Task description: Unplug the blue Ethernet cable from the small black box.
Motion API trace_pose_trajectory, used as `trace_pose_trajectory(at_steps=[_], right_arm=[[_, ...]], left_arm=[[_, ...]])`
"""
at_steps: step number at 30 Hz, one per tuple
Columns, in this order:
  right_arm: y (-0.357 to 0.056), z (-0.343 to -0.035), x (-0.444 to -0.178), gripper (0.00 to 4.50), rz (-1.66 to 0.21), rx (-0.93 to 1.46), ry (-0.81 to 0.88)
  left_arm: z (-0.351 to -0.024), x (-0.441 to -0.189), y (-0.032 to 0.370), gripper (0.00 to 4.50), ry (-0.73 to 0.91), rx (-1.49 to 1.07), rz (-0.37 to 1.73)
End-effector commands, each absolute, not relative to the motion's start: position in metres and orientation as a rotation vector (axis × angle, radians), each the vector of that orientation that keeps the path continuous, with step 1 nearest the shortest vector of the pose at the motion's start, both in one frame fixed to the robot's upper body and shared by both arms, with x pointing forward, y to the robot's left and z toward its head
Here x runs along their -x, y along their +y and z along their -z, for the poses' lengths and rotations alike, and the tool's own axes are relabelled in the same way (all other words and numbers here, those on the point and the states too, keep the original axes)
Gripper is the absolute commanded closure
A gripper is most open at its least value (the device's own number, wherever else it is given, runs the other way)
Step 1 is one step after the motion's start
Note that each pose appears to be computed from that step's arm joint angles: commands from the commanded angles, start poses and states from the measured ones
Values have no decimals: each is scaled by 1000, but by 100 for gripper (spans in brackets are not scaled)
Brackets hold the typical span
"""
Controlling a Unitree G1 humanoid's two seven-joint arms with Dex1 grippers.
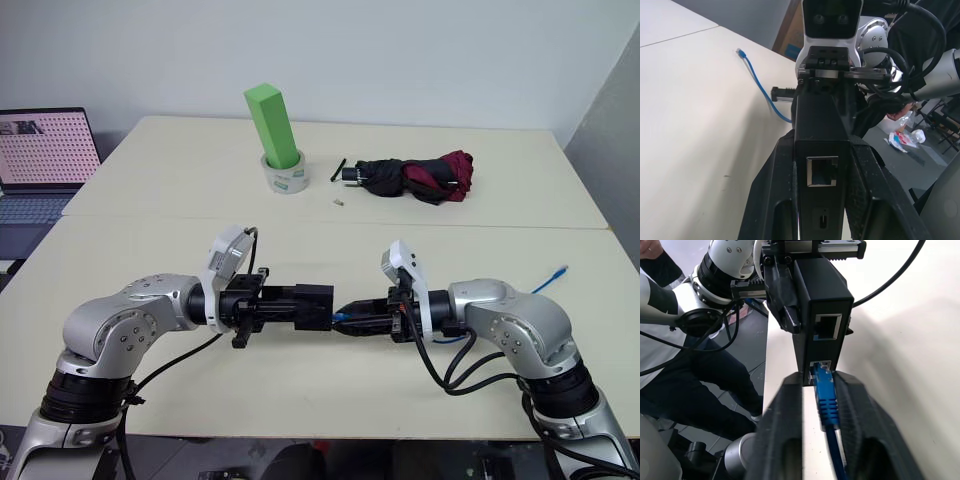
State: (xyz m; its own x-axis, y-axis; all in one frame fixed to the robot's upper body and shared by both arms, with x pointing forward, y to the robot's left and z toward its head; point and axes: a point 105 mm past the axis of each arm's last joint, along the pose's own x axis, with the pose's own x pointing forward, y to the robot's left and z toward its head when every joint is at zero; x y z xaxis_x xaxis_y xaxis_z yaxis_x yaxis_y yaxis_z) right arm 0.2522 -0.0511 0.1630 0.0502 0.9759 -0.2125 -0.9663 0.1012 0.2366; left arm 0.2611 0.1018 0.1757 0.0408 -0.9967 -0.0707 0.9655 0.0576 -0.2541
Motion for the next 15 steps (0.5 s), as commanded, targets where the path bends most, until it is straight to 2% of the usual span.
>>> trace_pose_trajectory(at_steps=[1,11,15], right_arm=[[-51,-171,-251,443,-1506,-16,324],[-53,-170,-251,445,-1524,0,345],[-71,-162,-257,445,-1478,29,390]], left_arm=[[-182,-256,99,371,216,117,1539],[-178,-251,101,371,239,105,1563],[-174,-256,111,371,253,69,1521]])
